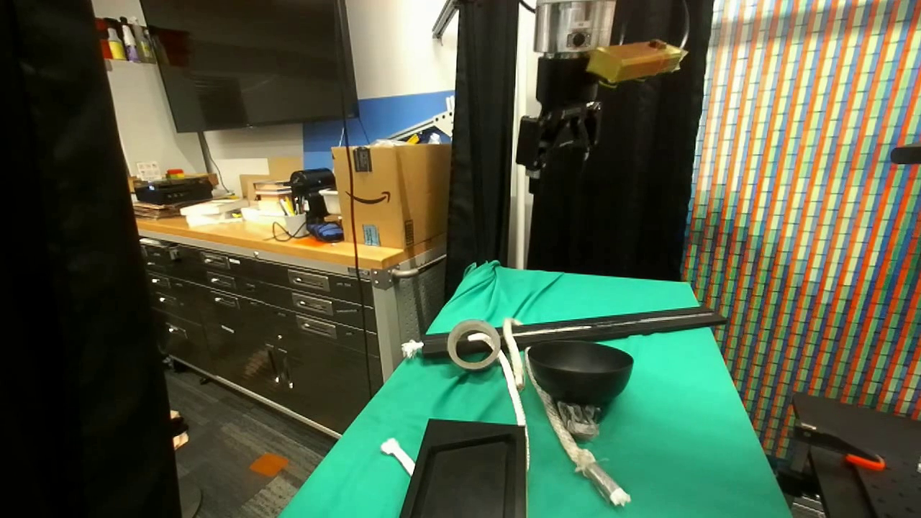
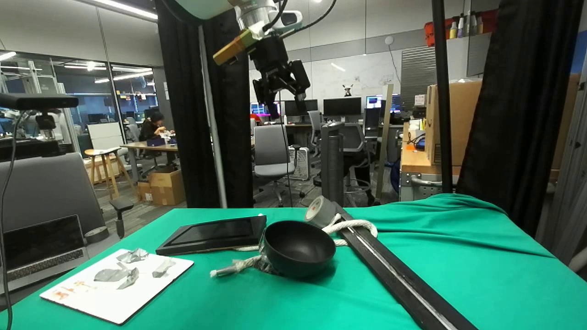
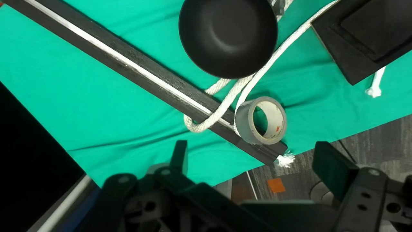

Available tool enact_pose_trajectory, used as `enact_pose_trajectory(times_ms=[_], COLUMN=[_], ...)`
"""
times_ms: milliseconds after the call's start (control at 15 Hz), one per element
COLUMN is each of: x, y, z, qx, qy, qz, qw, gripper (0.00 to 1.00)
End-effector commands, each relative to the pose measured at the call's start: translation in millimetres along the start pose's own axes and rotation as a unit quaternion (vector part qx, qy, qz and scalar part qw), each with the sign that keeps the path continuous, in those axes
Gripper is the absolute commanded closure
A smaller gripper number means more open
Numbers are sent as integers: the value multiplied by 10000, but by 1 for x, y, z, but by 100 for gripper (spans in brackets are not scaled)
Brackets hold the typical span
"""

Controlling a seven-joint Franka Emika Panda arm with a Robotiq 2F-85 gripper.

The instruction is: Put the silver tape in the bowl

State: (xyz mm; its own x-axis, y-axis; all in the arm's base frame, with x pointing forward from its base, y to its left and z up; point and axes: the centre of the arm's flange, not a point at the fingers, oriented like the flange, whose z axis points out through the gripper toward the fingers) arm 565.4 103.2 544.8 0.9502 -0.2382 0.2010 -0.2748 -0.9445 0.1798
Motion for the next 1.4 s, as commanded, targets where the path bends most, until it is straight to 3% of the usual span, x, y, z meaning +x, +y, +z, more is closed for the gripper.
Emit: enact_pose_trajectory(times_ms=[0,533,1000,1333], x=[41,66,86,71], y=[-27,-51,-49,-69], z=[25,119,155,171], qx=[-398,-557,-277,-54], qy=[-66,-428,-356,-479], qz=[108,392,1120,1066], qw=[9991,9968,9927,9931], gripper=[0,0,0,0])
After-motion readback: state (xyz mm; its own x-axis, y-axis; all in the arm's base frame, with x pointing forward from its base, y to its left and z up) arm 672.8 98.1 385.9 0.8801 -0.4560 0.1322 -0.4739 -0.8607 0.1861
